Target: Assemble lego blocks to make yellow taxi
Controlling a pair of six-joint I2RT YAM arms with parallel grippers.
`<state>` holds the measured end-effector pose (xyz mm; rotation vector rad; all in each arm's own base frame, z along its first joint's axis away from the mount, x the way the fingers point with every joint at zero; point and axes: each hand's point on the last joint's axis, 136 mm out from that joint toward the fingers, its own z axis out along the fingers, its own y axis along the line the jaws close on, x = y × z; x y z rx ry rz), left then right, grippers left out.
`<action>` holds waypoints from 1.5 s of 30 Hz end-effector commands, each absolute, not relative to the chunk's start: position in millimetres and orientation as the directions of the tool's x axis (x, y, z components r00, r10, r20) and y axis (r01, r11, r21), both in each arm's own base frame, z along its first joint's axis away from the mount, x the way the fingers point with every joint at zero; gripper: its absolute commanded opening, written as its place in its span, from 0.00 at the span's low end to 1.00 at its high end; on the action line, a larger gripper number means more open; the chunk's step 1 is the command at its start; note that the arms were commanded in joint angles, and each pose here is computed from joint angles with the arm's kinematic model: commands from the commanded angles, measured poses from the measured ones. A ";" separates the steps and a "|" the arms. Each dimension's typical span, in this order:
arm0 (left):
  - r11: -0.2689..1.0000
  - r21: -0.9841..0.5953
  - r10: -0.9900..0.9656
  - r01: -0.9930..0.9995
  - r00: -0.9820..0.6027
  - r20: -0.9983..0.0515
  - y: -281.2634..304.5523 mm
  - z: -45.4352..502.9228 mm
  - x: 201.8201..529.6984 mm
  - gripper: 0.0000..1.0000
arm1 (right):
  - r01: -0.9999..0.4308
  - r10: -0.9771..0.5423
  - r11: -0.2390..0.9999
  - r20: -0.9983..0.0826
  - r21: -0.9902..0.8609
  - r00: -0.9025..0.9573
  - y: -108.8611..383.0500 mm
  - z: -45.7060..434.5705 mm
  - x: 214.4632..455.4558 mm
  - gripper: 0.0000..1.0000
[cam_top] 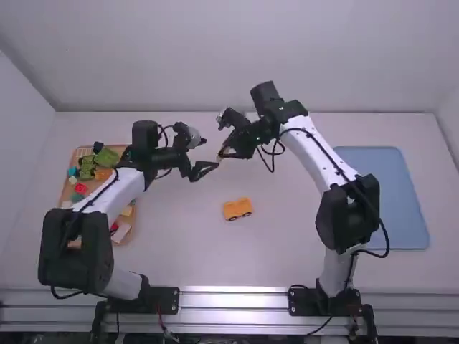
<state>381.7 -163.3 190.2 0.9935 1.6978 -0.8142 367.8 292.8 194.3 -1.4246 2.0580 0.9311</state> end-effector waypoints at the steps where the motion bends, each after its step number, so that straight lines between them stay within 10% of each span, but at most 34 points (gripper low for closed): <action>1: 0.263 -0.028 0.185 0.964 -0.079 -0.980 -180.7 222.9 355.4 0.99 | -0.993 -0.628 0.054 -0.769 0.105 -0.116 295.4 215.7 360.2 0.14; 19: 0.176 -0.027 0.248 0.984 -0.070 -0.966 -199.7 202.7 330.5 0.99 | -0.988 -0.620 -0.153 -0.782 0.031 0.071 290.9 214.1 330.9 0.14; 31: 0.170 -0.017 0.247 0.985 -0.060 -0.967 -201.7 203.4 330.1 0.64 | -0.974 -0.599 -0.227 -0.791 0.018 0.124 297.4 215.4 316.0 0.14; 36: 0.170 -0.018 0.247 0.985 -0.061 -0.967 -201.7 203.1 330.0 0.24 | -0.973 -0.600 -0.229 -0.790 0.015 0.129 298.3 215.1 315.6 0.13; 39: 0.179 -0.020 0.255 0.984 -0.066 -0.965 -201.0 201.5 331.1 0.19 | -0.973 -0.600 -0.229 -0.789 0.015 0.128 298.2 215.0 315.7 0.35; 41: 0.225 -0.021 0.294 0.974 -0.089 -0.952 -197.3 192.7 337.1 0.15 | -0.974 -0.600 -0.226 -0.790 0.014 0.128 297.9 215.2 316.6 0.80; 45: 0.296 -0.050 0.343 0.954 -0.155 -0.926 -190.6 179.7 343.8 0.14 | -0.986 -0.608 -0.164 -0.791 0.038 0.071 295.3 217.2 326.5 0.99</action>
